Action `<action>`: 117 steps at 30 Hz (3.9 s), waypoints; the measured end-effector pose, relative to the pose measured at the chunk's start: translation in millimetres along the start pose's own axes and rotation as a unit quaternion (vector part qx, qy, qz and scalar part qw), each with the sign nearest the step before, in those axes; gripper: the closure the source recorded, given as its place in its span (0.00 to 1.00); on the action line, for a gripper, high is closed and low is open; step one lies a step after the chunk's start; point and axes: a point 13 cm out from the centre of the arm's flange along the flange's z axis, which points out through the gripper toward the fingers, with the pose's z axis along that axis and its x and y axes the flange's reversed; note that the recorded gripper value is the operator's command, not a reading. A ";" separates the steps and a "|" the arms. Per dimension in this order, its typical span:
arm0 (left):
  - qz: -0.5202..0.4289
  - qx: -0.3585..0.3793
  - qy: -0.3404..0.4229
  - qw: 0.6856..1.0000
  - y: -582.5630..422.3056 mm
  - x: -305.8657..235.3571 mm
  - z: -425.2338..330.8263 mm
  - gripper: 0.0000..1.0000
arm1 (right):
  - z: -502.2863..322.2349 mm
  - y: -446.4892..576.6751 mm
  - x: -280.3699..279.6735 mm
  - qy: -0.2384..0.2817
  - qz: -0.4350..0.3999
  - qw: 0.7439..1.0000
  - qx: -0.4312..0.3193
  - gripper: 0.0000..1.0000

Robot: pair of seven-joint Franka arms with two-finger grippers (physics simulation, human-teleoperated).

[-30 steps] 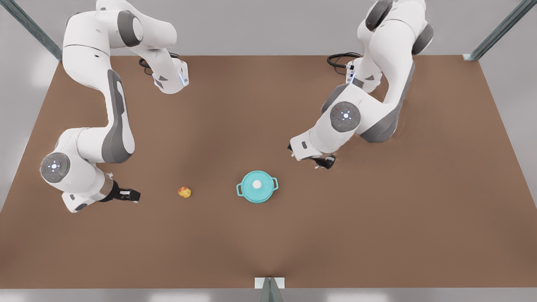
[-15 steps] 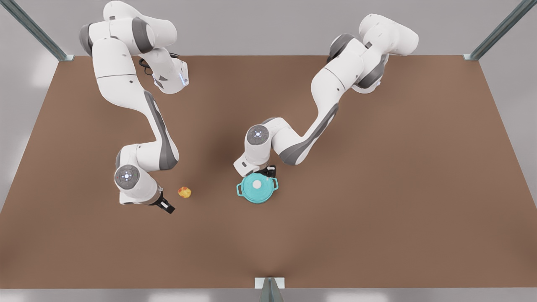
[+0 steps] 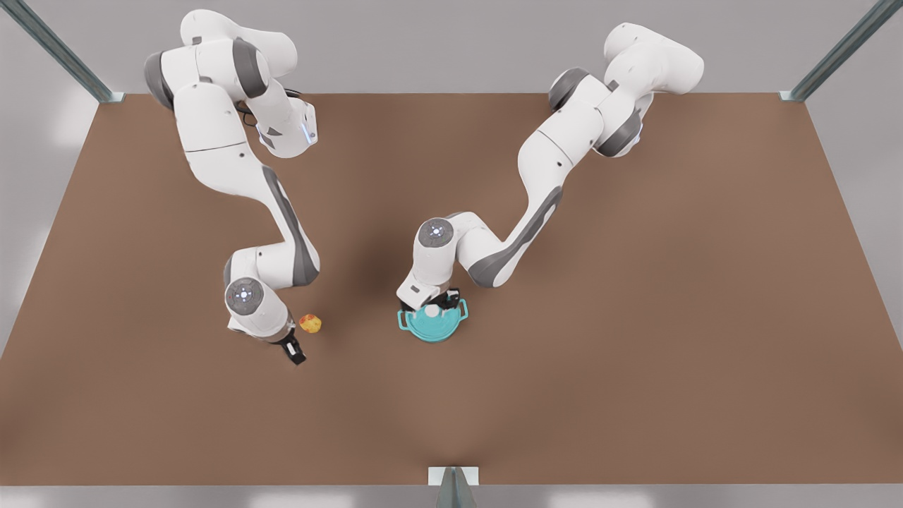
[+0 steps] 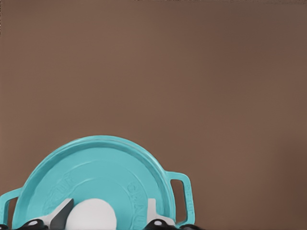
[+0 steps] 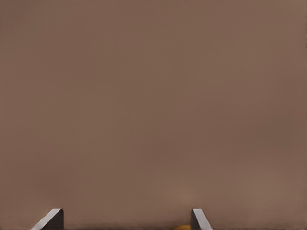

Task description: Open the pot lid and put the potato into the pot

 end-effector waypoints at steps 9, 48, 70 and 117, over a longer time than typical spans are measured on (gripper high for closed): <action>-0.090 -0.017 -0.008 0.996 62.5 -76.5 -27.9 0.78 | -4.4 -6.5 29.1 0.001 0.062 0.998 -0.019 0.00; 0.030 -0.045 0.120 0.991 476.4 -146.0 -307.6 0.00 | 45.4 -48.3 52.9 0.001 0.153 0.988 0.018 0.21; 0.101 -0.037 0.126 0.986 476.2 -144.8 -307.0 0.00 | 47.0 -47.8 56.6 0.001 0.165 0.986 0.018 0.36; 0.127 -0.037 0.132 0.982 475.0 -141.3 -309.3 0.00 | -44.3 130.2 306.4 -0.019 0.095 0.995 0.037 0.34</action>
